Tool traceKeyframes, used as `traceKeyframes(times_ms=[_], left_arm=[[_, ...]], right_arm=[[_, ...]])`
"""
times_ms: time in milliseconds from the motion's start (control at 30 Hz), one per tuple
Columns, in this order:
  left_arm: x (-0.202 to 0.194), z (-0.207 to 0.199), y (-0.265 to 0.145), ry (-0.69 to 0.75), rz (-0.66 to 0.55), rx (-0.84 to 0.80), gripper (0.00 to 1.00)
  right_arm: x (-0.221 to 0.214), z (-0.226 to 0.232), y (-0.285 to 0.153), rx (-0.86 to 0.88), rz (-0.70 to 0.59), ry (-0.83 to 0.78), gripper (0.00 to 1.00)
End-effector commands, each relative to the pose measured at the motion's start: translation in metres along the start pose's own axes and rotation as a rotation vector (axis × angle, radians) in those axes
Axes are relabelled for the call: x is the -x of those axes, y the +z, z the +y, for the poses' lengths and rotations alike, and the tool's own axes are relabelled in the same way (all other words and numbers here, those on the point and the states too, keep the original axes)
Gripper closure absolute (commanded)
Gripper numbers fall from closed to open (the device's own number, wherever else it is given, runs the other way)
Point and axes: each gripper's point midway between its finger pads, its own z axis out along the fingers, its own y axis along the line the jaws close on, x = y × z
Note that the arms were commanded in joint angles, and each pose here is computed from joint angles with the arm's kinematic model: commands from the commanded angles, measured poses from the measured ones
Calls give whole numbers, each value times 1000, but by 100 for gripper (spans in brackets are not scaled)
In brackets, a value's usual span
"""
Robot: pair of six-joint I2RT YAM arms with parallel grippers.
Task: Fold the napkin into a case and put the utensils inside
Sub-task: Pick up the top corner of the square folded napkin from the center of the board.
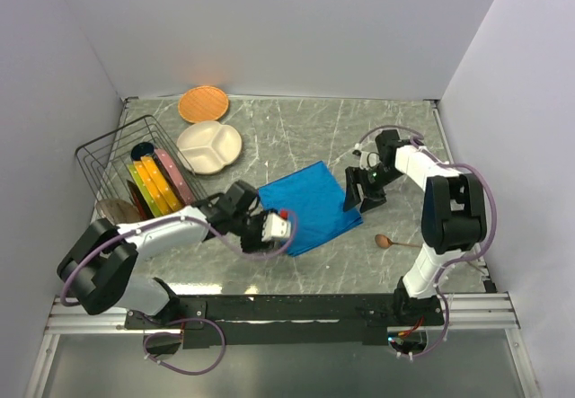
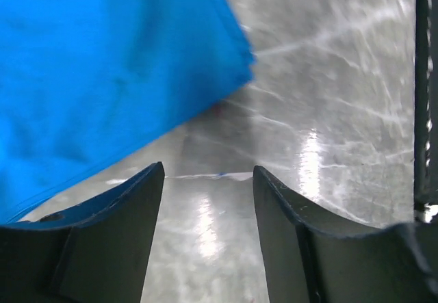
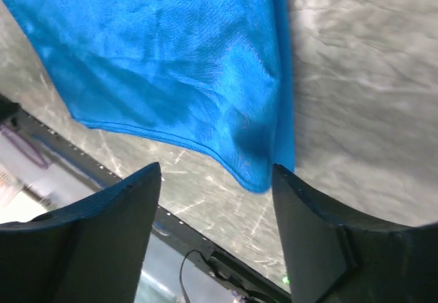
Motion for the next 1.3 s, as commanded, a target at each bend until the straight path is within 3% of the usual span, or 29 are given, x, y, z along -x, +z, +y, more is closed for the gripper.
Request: traceKeyframes(times_ms=[0, 67, 100, 300, 600, 900, 1133, 1267], left_arm=[[20, 4, 10, 274, -105, 59, 41], [23, -1, 17, 329, -121, 65, 43], [24, -3, 19, 341, -128, 67, 45], [34, -18, 38, 422, -160, 36, 48], [34, -32, 55, 491, -156, -29, 51], [34, -25, 62, 453, -145, -7, 58], [42, -19, 60, 452, -160, 21, 73], [48, -16, 56, 449, -168, 34, 86]], right_arm=[[13, -1, -30, -99, -89, -57, 34], [15, 8, -31, -61, -106, -63, 38], [15, 13, -31, -36, -113, -63, 45], [6, 29, -8, 81, -61, 12, 57], [-8, 4, 26, 40, 31, 87, 62], [-16, -8, 37, 10, 84, 120, 65], [-18, -9, 38, 12, 92, 115, 65], [-19, -8, 37, 14, 93, 108, 65]])
